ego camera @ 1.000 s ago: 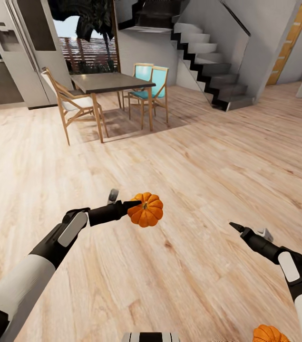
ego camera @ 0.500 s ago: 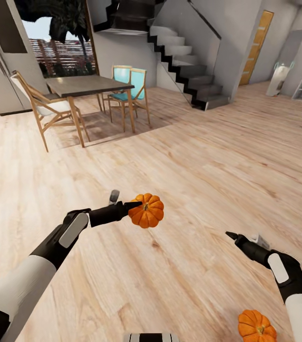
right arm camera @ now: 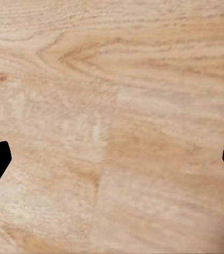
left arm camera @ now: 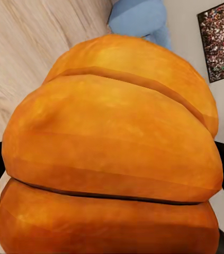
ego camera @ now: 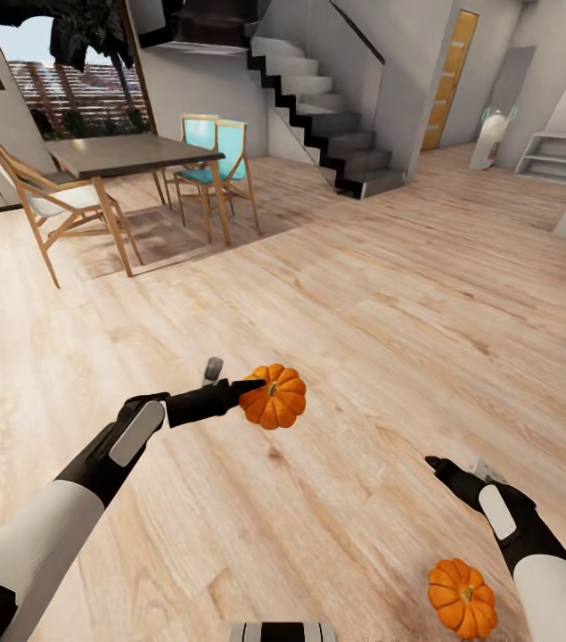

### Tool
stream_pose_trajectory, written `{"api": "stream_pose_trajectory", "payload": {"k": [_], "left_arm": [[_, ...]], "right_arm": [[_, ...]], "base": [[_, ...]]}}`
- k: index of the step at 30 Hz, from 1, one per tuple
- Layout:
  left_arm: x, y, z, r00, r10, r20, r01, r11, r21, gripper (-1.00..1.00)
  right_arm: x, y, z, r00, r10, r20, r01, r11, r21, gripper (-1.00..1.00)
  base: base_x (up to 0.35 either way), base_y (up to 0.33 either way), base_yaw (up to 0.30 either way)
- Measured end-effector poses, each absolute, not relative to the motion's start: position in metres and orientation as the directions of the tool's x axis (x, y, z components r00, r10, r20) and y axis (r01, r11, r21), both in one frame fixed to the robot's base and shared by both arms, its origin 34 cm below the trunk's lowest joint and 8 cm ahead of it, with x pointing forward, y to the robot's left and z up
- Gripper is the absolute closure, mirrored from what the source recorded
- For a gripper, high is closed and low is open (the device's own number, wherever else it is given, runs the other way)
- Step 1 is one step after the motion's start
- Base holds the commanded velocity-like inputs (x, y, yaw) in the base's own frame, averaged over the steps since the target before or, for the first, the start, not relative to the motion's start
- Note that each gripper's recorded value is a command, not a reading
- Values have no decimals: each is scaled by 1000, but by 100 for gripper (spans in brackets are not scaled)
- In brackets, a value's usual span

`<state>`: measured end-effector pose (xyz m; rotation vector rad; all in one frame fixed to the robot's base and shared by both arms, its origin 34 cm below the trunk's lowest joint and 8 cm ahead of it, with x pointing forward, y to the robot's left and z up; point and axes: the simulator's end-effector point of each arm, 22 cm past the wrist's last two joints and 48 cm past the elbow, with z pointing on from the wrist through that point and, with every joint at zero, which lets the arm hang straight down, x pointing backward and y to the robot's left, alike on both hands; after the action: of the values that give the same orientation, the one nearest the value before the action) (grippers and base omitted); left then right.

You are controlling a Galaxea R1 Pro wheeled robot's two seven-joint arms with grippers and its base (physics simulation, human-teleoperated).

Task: Place each of the two pumpkins and all three candles from the living room inside a cabinet in the living room (use any cabinet), then make sure every cabinet is closed, and position the cauldron so it is next to a table in the living room.

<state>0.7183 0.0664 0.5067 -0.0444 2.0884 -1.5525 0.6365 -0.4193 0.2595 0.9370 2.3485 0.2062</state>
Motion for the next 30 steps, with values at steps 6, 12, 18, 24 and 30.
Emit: {"api": "stream_pose_trajectory", "payload": {"k": [6,12,18,24,30], "left_arm": [[718,66,501,-862,-330,-386,273,339,-900,100],[718,66,496,-865,-328,-380,267,342,-901,100],[718,66,490,-868,-327,-375,261,343,-902,100],[718,66,487,-870,-327,-369,255,343,-904,100],[717,65,485,-872,-326,-366,252,344,-905,100]], "right_arm": [[634,-421,255,-574,671,-468,582,737,343,-100],[634,-421,252,-576,674,-463,581,736,348,-100],[630,-394,244,-605,688,-401,509,721,470,-100],[602,-394,230,-632,702,-329,476,686,551,-100],[603,-401,227,-640,642,-423,424,754,502,-100]], "base": [[0,0,-174],[0,0,-186],[0,0,-185],[0,0,-113],[0,0,-39]]}}
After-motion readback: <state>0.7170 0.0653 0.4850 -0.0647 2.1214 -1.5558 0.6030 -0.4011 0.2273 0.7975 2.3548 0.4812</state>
